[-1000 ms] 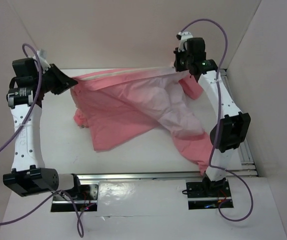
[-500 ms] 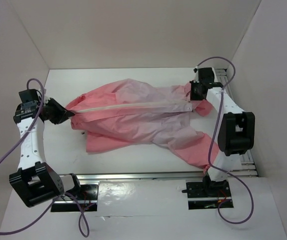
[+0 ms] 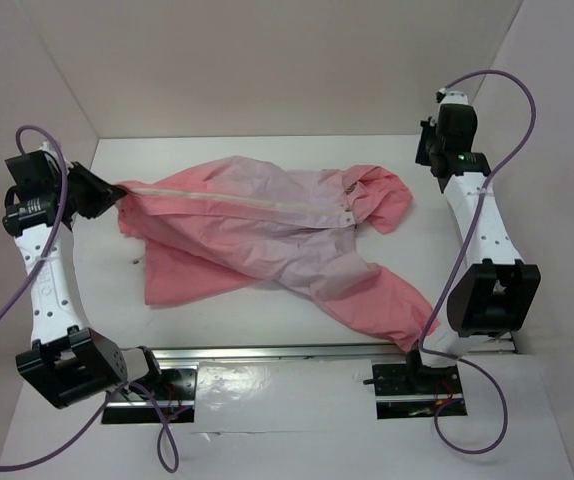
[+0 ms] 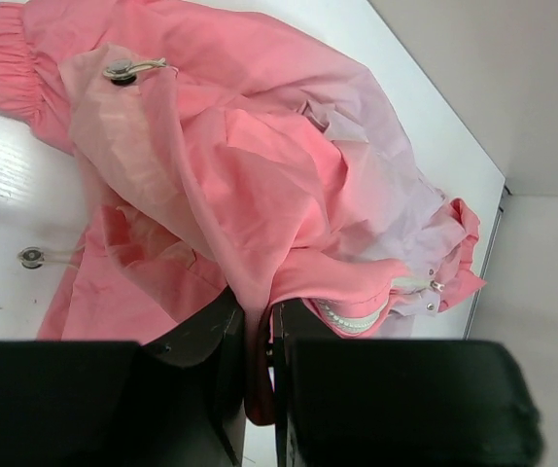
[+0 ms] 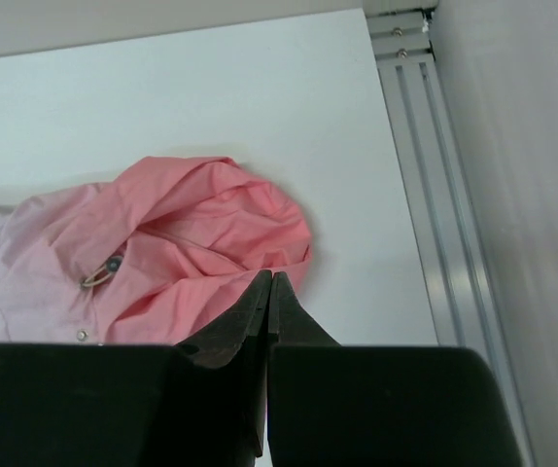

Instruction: Zip up the jacket

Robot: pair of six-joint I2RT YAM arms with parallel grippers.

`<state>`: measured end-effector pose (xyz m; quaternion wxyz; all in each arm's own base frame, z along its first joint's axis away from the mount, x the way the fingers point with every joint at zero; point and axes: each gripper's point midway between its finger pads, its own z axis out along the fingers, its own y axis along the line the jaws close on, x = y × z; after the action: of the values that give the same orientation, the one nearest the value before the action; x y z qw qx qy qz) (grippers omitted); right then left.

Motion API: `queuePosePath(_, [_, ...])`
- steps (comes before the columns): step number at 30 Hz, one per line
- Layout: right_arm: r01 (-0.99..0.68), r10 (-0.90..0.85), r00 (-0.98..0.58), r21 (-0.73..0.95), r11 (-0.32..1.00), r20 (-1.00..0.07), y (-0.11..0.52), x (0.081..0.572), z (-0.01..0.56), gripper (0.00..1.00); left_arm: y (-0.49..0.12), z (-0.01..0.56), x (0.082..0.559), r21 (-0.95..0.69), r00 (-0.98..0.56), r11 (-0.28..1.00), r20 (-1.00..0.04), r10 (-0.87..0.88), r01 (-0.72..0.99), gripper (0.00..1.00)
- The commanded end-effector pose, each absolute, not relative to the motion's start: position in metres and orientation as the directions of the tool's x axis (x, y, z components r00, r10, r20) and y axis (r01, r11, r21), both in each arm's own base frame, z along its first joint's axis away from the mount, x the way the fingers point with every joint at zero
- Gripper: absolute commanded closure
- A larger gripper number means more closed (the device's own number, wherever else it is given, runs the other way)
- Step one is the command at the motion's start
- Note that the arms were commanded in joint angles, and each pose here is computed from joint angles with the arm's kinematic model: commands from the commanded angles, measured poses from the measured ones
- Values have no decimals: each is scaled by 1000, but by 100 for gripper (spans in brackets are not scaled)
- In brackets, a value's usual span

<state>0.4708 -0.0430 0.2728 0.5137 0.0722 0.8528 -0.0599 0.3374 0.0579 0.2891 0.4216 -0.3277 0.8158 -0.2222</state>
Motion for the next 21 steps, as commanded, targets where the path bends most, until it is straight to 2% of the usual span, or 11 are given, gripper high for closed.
queuePosePath(1, [144, 52, -442, -13, 990, -895, -37, 464, 277, 100, 63, 290, 342, -644, -410, 685, -554, -725, -341, 100])
queuePosePath(8, [68, 48, -521, 15, 998, -852, 2, 453, 230, 100, 66, 270, 338, -620, -426, 691, -547, -720, -371, 100])
queuePosePath(9, [81, 72, -541, 33, 996, -838, 3, 449, 218, 100, 64, 268, 339, -628, -438, 687, -535, -722, -366, 92])
queuePosePath(12, [46, 80, -577, 66, 997, -813, 19, 444, 201, 99, 57, 269, 342, -633, -463, 698, -535, -706, -334, 46])
queuePosePath(13, [40, 82, -586, 72, 997, -806, 25, 445, 196, 81, 57, 267, 343, -617, -470, 714, -549, -692, -330, 13])
queuePosePath(14, [32, 76, -597, 71, 997, -799, 29, 443, 191, 68, 54, 269, 343, -601, -477, 731, -564, -674, -323, 0])
queuePosePath(16, [54, 89, -619, 70, 996, -781, 33, 439, 181, 49, 47, 271, 345, -563, -492, 765, -592, -638, -313, 0])
queuePosePath(17, [60, 90, -629, 68, 996, -772, 37, 436, 175, 21, 43, 278, 346, -545, -497, 784, -612, -615, -298, 0])
queuePosePath(18, [73, 98, -627, 67, 995, -773, 38, 436, 175, 7, 38, 282, 347, -533, -500, 794, -623, -602, -291, 0])
queuePosePath(19, [103, 111, -629, 59, 993, -769, 34, 434, 171, 0, 28, 284, 349, -491, -512, 825, -650, -561, -280, 0])
queuePosePath(21, [164, 157, -630, 68, 984, -760, 29, 434, 170, 0, 13, 296, 350, -444, -520, 859, -686, -509, -255, 0])
